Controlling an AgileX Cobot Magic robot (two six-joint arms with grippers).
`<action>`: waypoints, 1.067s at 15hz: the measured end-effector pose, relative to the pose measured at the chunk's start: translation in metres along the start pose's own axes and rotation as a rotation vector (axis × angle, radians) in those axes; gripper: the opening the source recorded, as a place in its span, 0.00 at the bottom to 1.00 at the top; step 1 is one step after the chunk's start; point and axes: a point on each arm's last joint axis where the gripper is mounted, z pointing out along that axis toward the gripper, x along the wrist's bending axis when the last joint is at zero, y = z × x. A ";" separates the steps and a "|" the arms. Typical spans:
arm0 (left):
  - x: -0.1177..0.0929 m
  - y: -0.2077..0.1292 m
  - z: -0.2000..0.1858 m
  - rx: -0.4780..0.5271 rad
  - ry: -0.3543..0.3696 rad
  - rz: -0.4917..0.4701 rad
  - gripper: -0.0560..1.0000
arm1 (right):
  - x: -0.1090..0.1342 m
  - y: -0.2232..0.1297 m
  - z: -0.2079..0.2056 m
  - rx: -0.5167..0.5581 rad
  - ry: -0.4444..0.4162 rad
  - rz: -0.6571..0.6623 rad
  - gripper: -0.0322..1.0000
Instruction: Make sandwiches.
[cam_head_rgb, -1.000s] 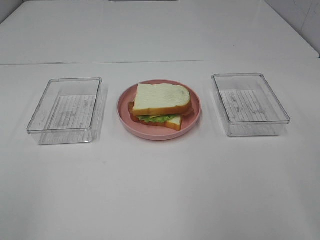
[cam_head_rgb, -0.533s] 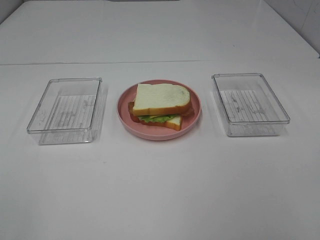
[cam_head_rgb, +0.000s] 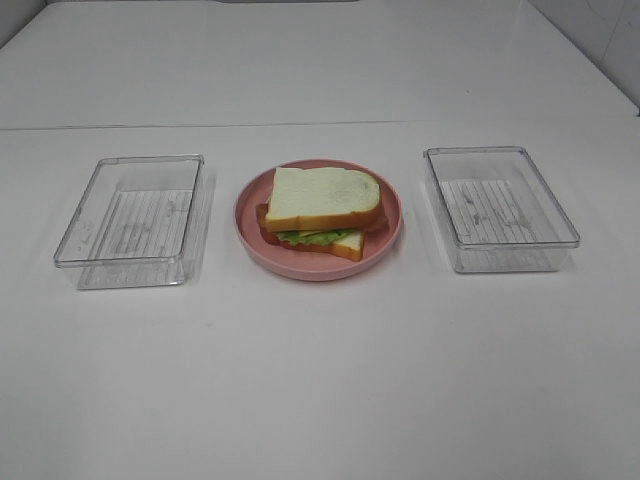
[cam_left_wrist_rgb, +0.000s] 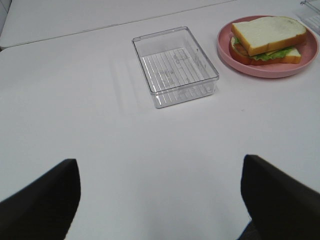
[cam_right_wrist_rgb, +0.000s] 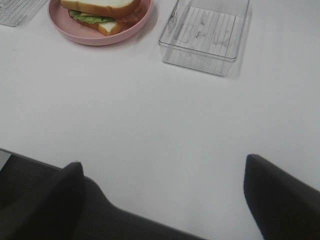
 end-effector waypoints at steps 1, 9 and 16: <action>0.000 0.000 0.000 0.000 0.000 0.002 0.83 | 0.000 0.000 0.000 0.000 -0.001 0.000 0.81; 0.000 0.000 0.000 0.000 0.000 0.002 0.83 | 0.000 0.000 0.000 0.000 -0.002 -0.001 0.81; -0.001 0.000 0.000 0.000 0.026 -0.017 0.83 | -0.002 -0.001 -0.001 -0.018 -0.171 0.141 0.81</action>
